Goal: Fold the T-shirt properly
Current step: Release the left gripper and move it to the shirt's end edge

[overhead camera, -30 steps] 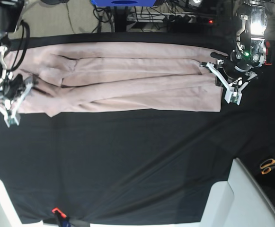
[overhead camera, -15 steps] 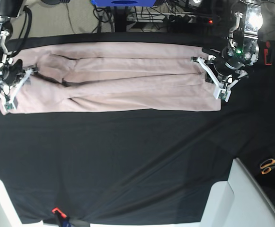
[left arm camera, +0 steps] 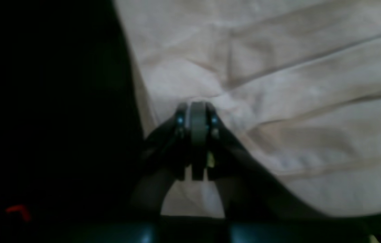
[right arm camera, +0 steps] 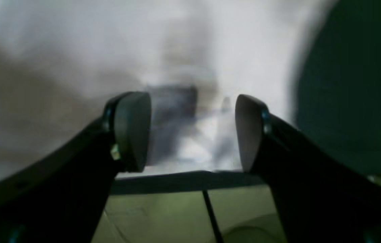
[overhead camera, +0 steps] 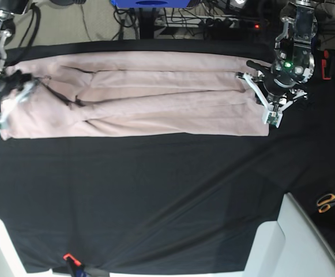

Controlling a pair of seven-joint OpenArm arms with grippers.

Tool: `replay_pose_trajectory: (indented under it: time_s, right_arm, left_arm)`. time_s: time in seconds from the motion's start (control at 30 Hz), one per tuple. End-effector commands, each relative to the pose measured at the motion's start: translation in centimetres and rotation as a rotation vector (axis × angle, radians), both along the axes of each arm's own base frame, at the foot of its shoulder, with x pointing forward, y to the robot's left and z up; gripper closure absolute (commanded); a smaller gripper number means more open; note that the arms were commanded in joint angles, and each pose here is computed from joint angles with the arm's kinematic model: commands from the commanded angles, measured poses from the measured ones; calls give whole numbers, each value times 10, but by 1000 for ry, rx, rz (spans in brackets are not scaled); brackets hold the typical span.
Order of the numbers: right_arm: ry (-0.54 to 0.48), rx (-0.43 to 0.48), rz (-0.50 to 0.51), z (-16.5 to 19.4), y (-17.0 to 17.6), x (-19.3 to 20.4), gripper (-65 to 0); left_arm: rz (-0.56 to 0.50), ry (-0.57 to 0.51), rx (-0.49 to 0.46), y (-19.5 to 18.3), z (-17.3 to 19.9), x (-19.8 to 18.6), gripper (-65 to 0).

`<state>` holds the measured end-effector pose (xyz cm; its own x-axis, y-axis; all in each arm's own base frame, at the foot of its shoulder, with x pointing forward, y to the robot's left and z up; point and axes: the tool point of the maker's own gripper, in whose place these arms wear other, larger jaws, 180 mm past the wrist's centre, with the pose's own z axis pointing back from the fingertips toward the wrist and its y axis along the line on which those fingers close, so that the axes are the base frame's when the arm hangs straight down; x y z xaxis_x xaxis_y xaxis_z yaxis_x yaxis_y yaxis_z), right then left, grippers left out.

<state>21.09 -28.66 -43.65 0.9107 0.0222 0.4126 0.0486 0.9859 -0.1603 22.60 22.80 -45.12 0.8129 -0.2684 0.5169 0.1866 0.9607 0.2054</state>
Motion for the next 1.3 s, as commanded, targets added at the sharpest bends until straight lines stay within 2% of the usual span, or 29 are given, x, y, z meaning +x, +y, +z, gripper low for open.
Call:
replay_pose_trajectory:
  time_s: [0.0,0.13,0.23,0.3,0.57,0.63,0.7,0.8,0.83,0.9,0.97,1.13,1.27]
  right_arm:
    - [-67,-19,-6,17,-6,12,-377]
    - [-147,-45,-8,35,-9,16,-377]
    - [-157,-49,-4,36,-8,15,-377]
    - [-155,-48,-4,35,-8,14,-377]
    - [-155,-47,-3,35,-8,15,-378]
    - [-154,-47,-3,35,-8,14,-378]
    - [-152,-47,-3,34,-8,13,-378]
    - [-137,-47,-2,31,-8,7,-378]
    - [-134,-47,-2,30,-8,6,-378]
    - [-132,-47,-2,30,-8,5,-378]
    - [-132,-47,-2,30,-8,5,-378]
    - [-132,-47,-2,30,-8,5,-378]
    - [-132,-47,-2,30,-8,5,-378]
  left_arm:
    - [-7,-33,12,0,7,7,0]
    - [-10,-47,25,-4,10,11,0]
    - [-12,-58,21,-5,13,13,0]
    - [-20,-76,18,-8,20,15,-115]
    - [-67,-176,6,-27,59,16,-405]
    - [-49,-194,-47,-35,66,13,-482]
    - [48,-217,-135,-23,72,12,-535]
    - [214,-262,-325,2,81,9,-614]
    - [227,-274,-388,9,85,7,-650]
    - [211,-277,-489,17,85,4,-650]
    - [196,-241,-534,30,68,-5,-650]
    - [147,-132,-509,36,25,-12,-650]
    - [113,-112,-515,27,13,-9,-650]
